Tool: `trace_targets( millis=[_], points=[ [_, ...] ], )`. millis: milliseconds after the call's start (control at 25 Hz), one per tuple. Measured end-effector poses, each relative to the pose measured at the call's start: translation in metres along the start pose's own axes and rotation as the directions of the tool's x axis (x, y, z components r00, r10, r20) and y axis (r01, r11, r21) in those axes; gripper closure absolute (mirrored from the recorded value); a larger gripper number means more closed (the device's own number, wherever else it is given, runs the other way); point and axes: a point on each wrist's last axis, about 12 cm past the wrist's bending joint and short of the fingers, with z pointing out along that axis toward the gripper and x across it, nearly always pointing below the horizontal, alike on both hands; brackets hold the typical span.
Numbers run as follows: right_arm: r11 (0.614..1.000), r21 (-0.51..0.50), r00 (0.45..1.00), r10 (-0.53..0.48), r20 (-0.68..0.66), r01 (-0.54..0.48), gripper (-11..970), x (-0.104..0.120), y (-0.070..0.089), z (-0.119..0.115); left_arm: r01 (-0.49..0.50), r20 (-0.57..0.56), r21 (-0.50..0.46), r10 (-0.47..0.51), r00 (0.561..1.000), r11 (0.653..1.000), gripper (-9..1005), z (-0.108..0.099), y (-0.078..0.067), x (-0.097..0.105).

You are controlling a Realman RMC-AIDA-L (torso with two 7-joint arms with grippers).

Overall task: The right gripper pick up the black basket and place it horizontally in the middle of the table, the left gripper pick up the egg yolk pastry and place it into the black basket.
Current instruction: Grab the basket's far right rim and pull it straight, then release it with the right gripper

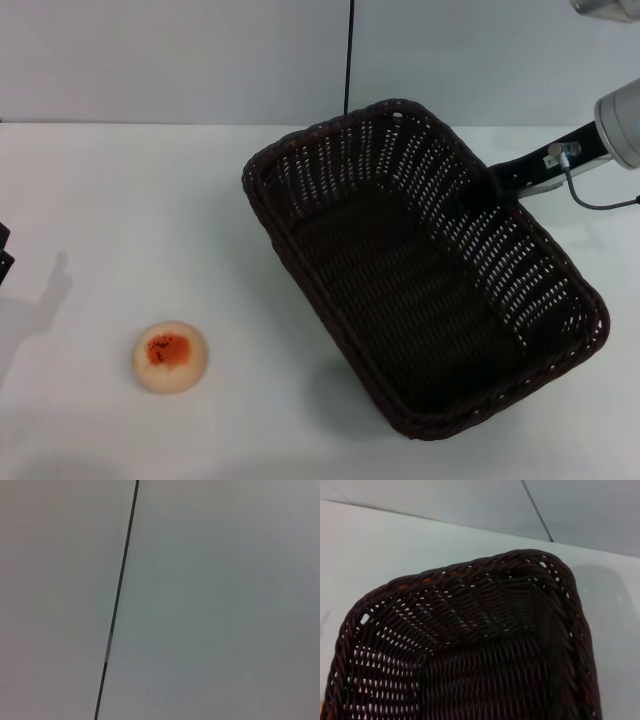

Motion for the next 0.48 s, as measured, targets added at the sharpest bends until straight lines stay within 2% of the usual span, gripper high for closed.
trace_targets(
  millis=[40,280,360,480],
  points=[
    [1.0,0.0,1.0,-0.001,-0.002,0.001,302,0.0003,0.0001,0.0003,-0.001,0.0,0.001,0.001,1.0,1.0,154,0.0002,0.0005,-0.0003],
    [1.0,0.015,1.0,-0.025,-0.015,0.025,505,0.0009,-0.0003,-0.0002,0.0,0.006,0.006,0.0,1.0,1.0,154,0.0025,0.0002,-0.001],
    [0.998,0.021,0.998,-0.052,-0.016,0.053,740,-0.0016,0.0022,-0.0027,0.0,0.009,0.007,0.0,1.0,1.0,154,0.0026,0.0001,-0.0014],
    [0.992,0.037,0.993,-0.119,-0.026,0.12,770,-0.0071,0.0085,-0.0079,0.001,0.011,0.009,-0.001,1.0,1.0,154,0.0027,-0.0002,-0.0016]
  ],
)
